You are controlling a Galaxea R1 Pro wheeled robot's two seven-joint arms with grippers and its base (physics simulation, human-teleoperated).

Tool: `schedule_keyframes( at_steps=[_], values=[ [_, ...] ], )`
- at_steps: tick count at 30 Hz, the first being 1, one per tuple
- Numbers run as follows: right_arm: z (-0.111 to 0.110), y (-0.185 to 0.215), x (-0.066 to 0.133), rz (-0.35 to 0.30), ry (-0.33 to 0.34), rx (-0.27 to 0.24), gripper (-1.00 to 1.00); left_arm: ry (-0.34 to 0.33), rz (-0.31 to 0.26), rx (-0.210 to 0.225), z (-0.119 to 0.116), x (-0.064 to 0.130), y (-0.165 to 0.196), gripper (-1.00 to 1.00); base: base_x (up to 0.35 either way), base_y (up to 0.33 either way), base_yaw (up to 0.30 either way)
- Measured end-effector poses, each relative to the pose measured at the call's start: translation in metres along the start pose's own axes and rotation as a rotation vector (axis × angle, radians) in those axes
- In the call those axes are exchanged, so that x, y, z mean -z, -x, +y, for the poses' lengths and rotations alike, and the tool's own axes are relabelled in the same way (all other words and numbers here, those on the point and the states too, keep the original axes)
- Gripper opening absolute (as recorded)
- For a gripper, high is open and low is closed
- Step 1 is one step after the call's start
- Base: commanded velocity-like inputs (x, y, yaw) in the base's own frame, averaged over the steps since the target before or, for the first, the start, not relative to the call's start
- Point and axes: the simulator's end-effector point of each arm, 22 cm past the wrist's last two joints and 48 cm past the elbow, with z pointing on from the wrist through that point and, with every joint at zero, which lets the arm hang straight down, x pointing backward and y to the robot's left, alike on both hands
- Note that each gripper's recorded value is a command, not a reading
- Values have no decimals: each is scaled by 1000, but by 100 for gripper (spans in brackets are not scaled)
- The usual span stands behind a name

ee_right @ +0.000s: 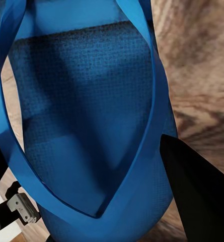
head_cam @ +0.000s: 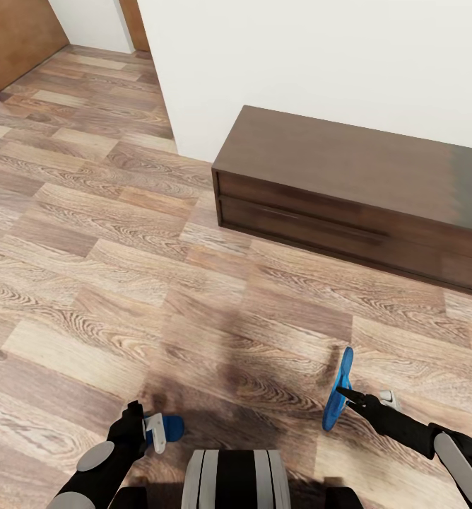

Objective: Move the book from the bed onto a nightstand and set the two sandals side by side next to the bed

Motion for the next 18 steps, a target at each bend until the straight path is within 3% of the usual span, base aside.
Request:
schedule_keyframes(
  at_steps=[18],
  values=[
    [7, 4, 3, -9, 10, 8, -100, 17, -5, -2, 0, 1, 0, 100, 0, 0, 0]
  ],
)
